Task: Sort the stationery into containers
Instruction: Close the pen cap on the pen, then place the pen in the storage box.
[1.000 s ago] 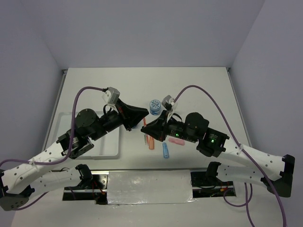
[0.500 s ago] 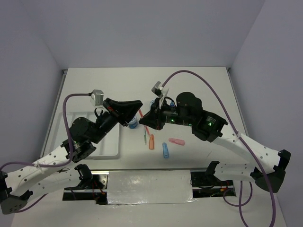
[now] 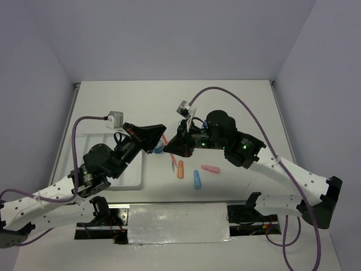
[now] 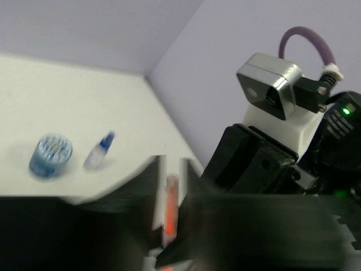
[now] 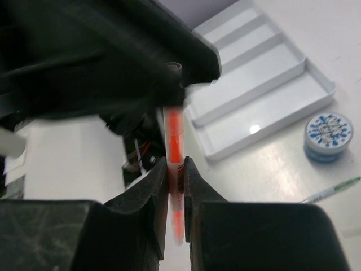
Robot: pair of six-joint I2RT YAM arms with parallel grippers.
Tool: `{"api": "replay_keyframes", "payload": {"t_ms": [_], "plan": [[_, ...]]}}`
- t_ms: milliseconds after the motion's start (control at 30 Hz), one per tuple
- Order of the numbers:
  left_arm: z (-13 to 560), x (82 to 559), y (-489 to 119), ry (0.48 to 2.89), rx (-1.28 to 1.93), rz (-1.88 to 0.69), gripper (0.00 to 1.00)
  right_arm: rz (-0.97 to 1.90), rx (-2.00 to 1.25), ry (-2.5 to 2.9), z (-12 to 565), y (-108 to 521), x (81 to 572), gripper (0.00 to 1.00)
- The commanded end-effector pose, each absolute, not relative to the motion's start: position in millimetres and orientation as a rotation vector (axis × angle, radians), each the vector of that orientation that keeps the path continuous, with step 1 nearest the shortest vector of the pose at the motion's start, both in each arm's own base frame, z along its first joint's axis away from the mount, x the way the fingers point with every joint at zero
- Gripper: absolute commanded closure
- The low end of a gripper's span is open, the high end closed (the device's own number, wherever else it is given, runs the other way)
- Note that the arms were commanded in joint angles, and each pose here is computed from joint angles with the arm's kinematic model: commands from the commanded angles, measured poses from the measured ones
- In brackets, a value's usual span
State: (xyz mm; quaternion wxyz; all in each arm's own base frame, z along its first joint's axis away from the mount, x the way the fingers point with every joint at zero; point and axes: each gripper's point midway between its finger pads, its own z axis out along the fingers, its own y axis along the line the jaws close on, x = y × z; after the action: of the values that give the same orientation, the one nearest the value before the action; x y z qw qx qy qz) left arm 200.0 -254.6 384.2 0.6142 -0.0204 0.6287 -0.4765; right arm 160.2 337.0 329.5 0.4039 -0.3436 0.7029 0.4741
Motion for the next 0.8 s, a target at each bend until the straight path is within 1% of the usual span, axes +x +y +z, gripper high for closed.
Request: {"api": "replay_keyframes", "payload": {"t_ms": [0,33,67,100,133,167,200,233,267,333,367,400,433,467,500,533,567,600,667,767], "plan": [[304,194,-227,1.823,0.013,-0.752,0.52,1.226,-0.623,1.392,405,349,189,1.0],[340,206,-204,1.754,-0.11,-0.686,0.37,1.218,-0.618,1.456,374,354,192,1.0],[342,208,-186,1.774,-0.155,-0.605,0.22,1.237,-0.622,1.467,363,363,190,1.0],[354,212,-175,1.758,-0.194,-0.558,0.01,1.252,-0.607,1.498,352,367,190,1.0],[392,213,-160,1.698,-0.265,-0.568,0.01,1.253,-0.605,1.532,337,371,192,1.0],[396,214,-135,1.692,-0.331,-0.46,0.01,1.252,-0.602,1.559,325,378,197,1.0],[410,215,-124,1.671,-0.368,-0.434,0.01,1.255,-0.602,1.577,318,382,198,1.0],[439,211,-107,1.62,-0.43,-0.453,0.01,1.263,-0.587,1.596,316,387,202,1.0],[452,206,-83,1.586,-0.493,-0.418,0.01,1.257,-0.576,1.634,309,398,210,1.0],[455,201,-61,1.562,-0.549,-0.382,0.01,1.258,-0.502,1.721,298,410,223,1.0],[456,197,-45,1.532,-0.606,-0.378,0.01,1.186,-0.439,1.841,266,419,240,1.0],[443,196,-41,1.55,-0.599,-0.341,0.01,1.178,-0.371,1.856,278,428,251,1.0],[436,195,-39,1.551,-0.607,-0.336,0.01,1.11,-0.233,1.966,258,427,264,1.0],[430,191,-31,1.545,-0.614,-0.348,0.01,1.042,-0.167,2.06,227,435,276,1.0],[413,194,-39,1.564,-0.587,-0.329,0.01,1.051,-0.11,2.048,241,447,284,1.0],[404,194,-41,1.578,-0.547,-0.318,0.01,1.036,-0.055,2.096,230,452,289,1.0],[400,190,-41,1.582,-0.529,-0.366,0.01,0.966,-0.049,2.177,197,459,293,1.0],[384,192,-48,1.597,-0.503,-0.36,0.01,0.973,-0.032,2.159,210,471,300,1.0],[366,189,-51,1.618,-0.455,-0.378,0.01,0.877,0.018,2.227,186,482,303,1.0],[346,186,-52,1.648,-0.414,-0.374,0.01,0.826,0.039,2.275,157,492,304,1.0]]}}
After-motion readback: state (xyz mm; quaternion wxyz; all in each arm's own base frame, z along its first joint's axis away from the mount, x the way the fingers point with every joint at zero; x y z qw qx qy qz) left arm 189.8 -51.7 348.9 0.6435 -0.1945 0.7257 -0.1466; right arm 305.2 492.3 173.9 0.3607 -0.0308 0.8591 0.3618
